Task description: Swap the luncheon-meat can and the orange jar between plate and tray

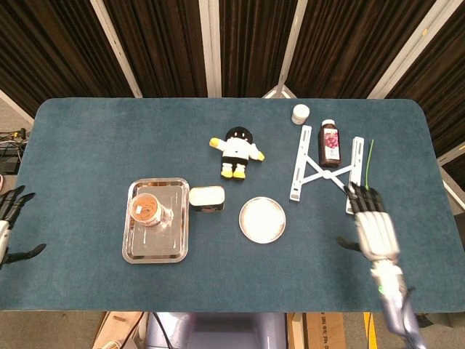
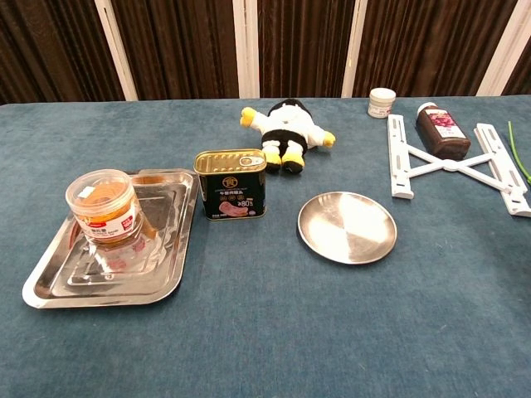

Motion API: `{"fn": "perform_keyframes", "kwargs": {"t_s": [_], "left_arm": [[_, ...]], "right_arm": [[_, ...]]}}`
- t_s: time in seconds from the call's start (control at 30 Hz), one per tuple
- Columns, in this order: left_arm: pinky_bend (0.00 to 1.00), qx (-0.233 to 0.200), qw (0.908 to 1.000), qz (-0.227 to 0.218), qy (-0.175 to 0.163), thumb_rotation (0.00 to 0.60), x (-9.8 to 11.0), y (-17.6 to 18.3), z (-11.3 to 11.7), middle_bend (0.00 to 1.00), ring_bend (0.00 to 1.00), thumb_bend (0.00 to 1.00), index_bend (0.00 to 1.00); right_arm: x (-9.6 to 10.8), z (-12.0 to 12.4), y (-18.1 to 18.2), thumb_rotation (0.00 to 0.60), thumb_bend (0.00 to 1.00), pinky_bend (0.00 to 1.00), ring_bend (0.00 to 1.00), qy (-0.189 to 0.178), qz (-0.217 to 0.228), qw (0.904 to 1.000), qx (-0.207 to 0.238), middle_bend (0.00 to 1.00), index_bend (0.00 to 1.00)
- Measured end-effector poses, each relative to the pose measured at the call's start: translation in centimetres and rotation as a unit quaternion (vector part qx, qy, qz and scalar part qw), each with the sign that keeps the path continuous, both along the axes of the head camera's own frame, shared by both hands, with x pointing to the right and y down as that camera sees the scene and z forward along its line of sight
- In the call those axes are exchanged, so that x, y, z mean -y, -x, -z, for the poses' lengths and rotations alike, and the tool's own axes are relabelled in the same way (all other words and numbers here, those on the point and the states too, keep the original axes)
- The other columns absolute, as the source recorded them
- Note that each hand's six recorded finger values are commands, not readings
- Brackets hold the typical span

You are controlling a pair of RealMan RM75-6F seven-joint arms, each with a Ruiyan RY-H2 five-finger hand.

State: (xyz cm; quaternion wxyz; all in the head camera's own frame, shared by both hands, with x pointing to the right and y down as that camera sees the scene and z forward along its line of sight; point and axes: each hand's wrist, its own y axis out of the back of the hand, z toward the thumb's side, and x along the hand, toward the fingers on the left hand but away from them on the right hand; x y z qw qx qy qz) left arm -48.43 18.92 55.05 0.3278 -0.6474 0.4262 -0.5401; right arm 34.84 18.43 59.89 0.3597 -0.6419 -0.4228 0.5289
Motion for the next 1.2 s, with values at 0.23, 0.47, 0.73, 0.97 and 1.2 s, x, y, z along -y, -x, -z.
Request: {"fn": "perform_keyframes", "kwargs": {"t_s": [0.23, 0.47, 0.73, 0.97, 1.2], "left_arm": [[0.01, 0.001, 0.9957, -0.050, 0.077, 0.600, 2.8, -4.1, -4.3, 0.00, 0.00, 0.09, 0.11], [0.00, -0.001, 0.9874, -0.086, 0.132, 0.600, 5.6, -10.4, -8.6, 0.00, 0.00, 0.06, 0.11], [0.00, -0.027, 0.9801, -0.117, 0.158, 0.600, 6.1, -16.1, -11.5, 0.00, 0.00, 0.06, 0.11], [0.03, -0.021, 0.9804, -0.123, 0.152, 0.600, 6.5, -17.7, -12.8, 0.00, 0.00, 0.08, 0.11], [0.17, -0.004, 0.9815, -0.131, 0.140, 0.600, 6.6, -18.0, -12.9, 0.07, 0.06, 0.20, 0.16]], "right_arm": [[-3.4, 1.5, -4.2, 0.600, 0.02, 0.00, 0.00, -0.019, 0.002, 0.9996, -0.021, 0.00, 0.00], [-3.5, 1.5, -4.5, 0.600, 0.02, 0.00, 0.00, -0.016, 0.001, 0.9994, -0.032, 0.00, 0.00], [-3.4, 1.5, -4.9, 0.600, 0.02, 0.00, 0.00, -0.016, -0.007, 0.9993, -0.033, 0.00, 0.00], [-3.3, 1.6, -5.0, 0.600, 0.02, 0.00, 0.00, -0.018, -0.013, 0.9993, -0.029, 0.00, 0.00], [-3.3, 1.5, -5.1, 0.600, 0.02, 0.00, 0.00, -0.015, -0.019, 0.9994, -0.025, 0.00, 0.00]]}}
